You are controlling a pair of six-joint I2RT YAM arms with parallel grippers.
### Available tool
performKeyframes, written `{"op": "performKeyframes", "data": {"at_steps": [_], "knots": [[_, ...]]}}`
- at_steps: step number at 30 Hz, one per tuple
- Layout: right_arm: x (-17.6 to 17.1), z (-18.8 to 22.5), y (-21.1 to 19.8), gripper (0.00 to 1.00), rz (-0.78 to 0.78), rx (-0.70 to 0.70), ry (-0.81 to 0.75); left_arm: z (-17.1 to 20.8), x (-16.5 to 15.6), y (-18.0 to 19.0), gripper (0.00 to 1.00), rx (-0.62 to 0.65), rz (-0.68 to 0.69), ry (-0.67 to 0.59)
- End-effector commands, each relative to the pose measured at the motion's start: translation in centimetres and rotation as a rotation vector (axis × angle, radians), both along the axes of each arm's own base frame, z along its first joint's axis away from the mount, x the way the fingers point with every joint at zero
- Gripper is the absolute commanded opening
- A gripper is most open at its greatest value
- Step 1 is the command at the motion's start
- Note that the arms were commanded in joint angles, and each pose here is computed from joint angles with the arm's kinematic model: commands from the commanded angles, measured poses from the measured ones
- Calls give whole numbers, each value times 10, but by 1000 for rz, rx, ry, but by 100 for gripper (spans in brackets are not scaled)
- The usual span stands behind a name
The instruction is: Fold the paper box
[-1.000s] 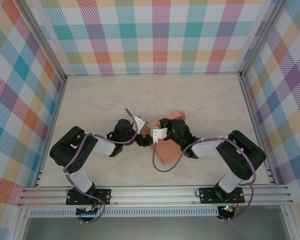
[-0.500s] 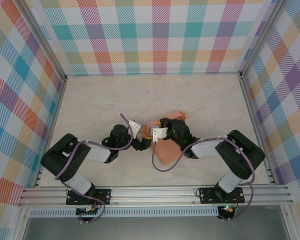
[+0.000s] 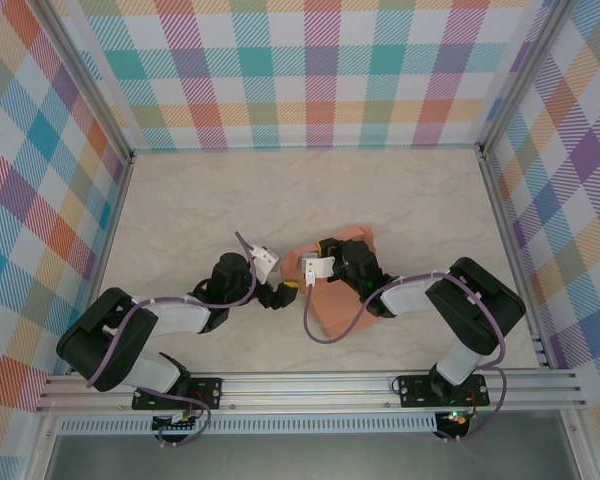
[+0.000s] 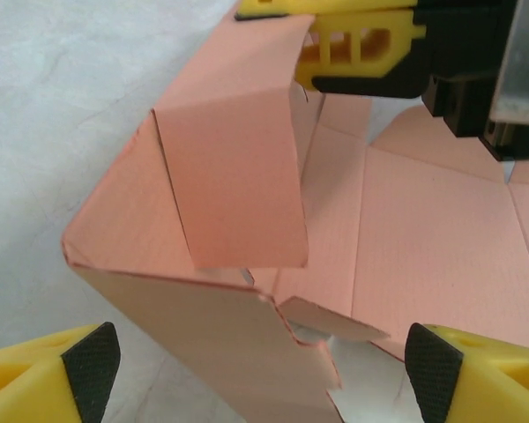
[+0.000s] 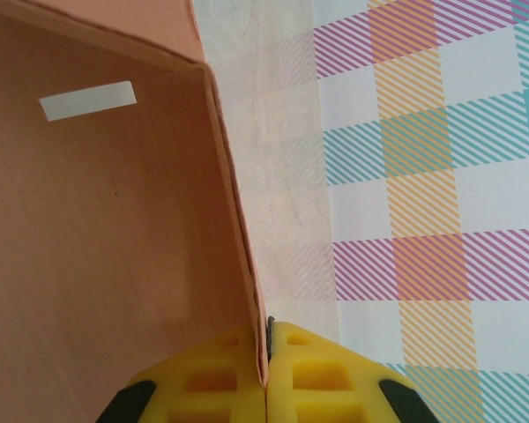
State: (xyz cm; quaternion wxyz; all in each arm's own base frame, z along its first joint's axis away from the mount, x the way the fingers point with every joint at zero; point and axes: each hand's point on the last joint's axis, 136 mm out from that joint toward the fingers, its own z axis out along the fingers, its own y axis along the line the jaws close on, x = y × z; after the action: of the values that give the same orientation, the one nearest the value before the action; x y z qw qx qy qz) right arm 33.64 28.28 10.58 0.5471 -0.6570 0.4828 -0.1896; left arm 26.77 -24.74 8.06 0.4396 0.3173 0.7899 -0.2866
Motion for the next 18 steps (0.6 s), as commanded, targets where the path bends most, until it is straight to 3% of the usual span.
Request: {"op": "performKeyframes", "data": {"at_steps": [1,6,7,10,18], "knots": [[-9,-17,-2,5,8,-12,55,12,-12,-3,88,-19,-50,-20],[1,6,-3,8,-23,25,-61,25,-14,4,93,-45,-14,-47],[3,12,-2,9,-24,33,-85,27,-12,7,100,-43,4,-61],[5,21,4,7,1,46,-104,33,-7,15,100,-42,38,-80],[21,48,20,7,41,78,-182,56,26,66,100,-149,323,-162]]}}
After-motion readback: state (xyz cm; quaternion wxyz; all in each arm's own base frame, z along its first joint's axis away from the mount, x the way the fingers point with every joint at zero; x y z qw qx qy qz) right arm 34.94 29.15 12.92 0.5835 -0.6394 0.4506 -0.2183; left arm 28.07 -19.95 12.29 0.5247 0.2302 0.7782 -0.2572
